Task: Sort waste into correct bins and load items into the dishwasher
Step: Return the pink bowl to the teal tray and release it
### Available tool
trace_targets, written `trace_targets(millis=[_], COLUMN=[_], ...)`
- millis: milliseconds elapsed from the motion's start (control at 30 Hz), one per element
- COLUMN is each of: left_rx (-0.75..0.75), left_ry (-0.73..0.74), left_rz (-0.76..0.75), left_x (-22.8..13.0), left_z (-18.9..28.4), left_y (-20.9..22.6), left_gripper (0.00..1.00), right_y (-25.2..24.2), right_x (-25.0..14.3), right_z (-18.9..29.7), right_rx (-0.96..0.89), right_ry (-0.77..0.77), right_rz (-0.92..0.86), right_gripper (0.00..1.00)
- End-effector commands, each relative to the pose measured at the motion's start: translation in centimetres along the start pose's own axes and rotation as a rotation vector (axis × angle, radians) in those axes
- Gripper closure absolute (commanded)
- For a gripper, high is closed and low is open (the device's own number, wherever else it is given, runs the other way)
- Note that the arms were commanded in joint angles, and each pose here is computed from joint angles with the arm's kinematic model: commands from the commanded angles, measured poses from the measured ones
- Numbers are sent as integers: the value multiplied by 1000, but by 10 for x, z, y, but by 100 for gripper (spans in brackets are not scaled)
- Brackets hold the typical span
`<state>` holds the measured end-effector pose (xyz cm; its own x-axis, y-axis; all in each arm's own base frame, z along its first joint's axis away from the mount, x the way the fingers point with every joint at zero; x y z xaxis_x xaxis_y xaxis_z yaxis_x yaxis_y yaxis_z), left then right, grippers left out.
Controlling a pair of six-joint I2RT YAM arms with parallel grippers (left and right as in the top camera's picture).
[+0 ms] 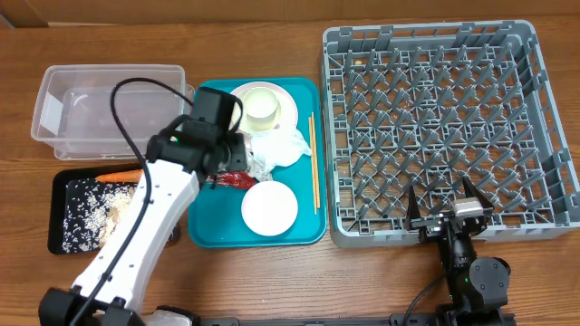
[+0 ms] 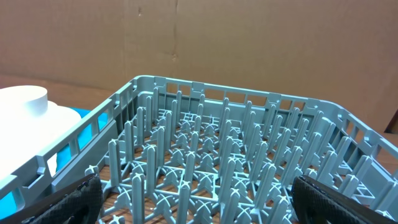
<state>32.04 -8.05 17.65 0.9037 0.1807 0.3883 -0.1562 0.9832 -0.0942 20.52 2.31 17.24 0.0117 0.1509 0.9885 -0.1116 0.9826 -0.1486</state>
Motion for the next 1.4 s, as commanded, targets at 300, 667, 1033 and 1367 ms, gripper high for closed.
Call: trace_targets(millis=[300,667,1033,1367], left_rx=[149,175,171,171], left_ry=[158,197,182,183], left_rz=[82,122,150,154], left_x=[-11,-14,-12,-12], left_z=[-67,-103,-111,-111], left_y=[15,17,15,15], left_gripper=[48,48,50,60], right_y=[0,0,0,0], right_x=[-1,-1,-1,-1], right_z=[0,0,0,0], right_rx=[2,2,2,2], right_ry=[-8,-8,-8,-8], right_rz=[0,0,0,0], right_gripper=[0,0,0,0])
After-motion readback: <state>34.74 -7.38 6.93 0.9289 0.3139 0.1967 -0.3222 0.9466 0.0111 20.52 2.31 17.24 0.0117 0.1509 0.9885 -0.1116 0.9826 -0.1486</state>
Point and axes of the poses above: each gripper's point midway between its finger pads, its own z axis back along the fingers, its own y axis along the line the jaws close on, x = y × z, the point moved 4 cm from there along z, back along the fingers, and after that the axes turned 2 degrees about z, right-handed, at the moved point
